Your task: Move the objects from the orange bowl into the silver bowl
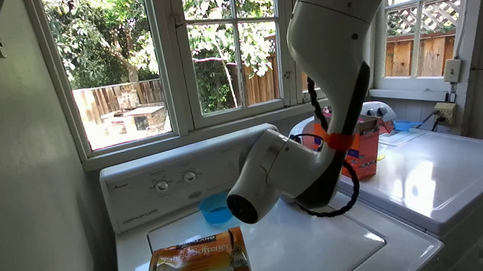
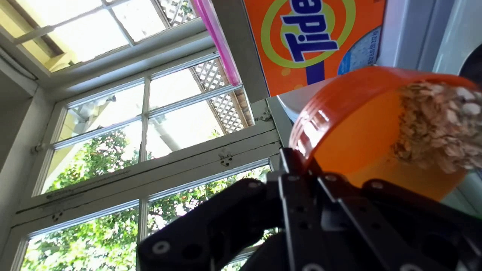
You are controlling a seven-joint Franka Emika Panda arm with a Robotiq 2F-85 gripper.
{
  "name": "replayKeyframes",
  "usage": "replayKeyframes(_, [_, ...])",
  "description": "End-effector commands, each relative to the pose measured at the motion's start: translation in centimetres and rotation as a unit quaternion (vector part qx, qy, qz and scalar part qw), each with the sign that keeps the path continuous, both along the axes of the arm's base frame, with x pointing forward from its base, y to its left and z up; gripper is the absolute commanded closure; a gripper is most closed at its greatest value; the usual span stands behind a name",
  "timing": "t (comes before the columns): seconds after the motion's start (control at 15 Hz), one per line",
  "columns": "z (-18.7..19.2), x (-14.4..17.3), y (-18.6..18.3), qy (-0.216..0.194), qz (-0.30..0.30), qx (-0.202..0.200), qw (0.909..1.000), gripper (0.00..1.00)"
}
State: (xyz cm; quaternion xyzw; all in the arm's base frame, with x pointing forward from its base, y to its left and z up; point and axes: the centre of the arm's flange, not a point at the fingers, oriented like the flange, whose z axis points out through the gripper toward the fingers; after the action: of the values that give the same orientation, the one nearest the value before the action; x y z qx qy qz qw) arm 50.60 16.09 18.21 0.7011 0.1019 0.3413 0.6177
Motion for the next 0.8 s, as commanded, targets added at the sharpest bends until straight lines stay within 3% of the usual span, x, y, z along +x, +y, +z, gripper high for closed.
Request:
replayKeyframes(0.0, [-1.8,0.2,0.8,0.006,0.015,-0.051,0.9986,0.98])
replayKeyframes(0.33, [-2.3,0.0,1.9,0.006,0.029,-0.094,0.9951,0.98])
replayKeyframes(0.73, [-1.9,0.2,2.3,0.006,0.030,-0.111,0.9934,0.98])
